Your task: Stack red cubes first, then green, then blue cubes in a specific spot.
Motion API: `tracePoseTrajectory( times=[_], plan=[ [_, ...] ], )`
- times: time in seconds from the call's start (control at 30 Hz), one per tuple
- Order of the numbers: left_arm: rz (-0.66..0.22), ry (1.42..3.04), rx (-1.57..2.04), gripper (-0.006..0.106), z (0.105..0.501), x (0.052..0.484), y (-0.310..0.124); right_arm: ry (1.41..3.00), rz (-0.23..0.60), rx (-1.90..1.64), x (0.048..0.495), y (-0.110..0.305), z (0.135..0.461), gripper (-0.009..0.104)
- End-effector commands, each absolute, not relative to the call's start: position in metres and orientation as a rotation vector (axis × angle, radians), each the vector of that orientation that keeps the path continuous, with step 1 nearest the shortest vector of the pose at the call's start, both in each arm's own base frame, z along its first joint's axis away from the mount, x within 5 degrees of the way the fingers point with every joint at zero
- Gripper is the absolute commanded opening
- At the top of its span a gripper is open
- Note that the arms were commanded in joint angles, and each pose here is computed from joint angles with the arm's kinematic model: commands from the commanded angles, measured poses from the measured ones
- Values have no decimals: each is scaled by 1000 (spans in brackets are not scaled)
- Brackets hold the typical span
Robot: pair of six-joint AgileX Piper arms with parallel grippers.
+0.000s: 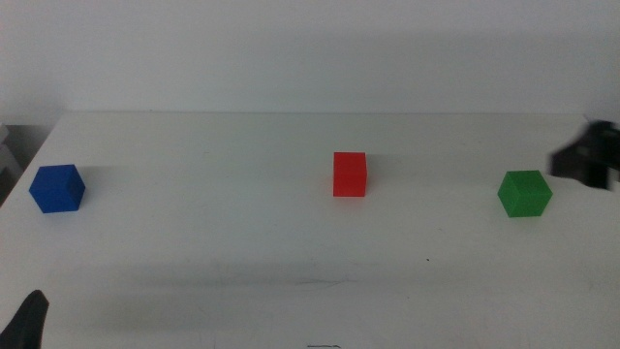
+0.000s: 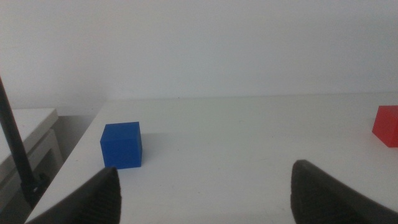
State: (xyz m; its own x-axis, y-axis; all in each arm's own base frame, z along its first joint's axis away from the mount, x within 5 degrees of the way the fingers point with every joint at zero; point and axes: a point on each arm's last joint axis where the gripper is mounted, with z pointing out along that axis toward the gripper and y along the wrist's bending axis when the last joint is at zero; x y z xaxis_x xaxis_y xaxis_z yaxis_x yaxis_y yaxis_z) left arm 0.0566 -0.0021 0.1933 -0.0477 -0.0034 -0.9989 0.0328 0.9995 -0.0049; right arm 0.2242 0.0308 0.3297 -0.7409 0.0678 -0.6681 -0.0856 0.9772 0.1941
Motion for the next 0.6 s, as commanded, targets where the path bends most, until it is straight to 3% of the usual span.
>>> tracePoseTrajectory(
  times=[0.0,0.1,0.27,0.57],
  plan=[
    [-41,1522,15,94,202,55,-2,2341,303,-32,247,49,344,94],
    [-41,1522,15,94,202,55,-2,2412,305,-68,275,78,341,94],
    [-41,1522,15,94,202,55,-2,2504,234,-123,322,135,337,94],
    [-41,1522,15,94,202,55,-2,2581,203,-192,388,211,313,94]
  ],
)
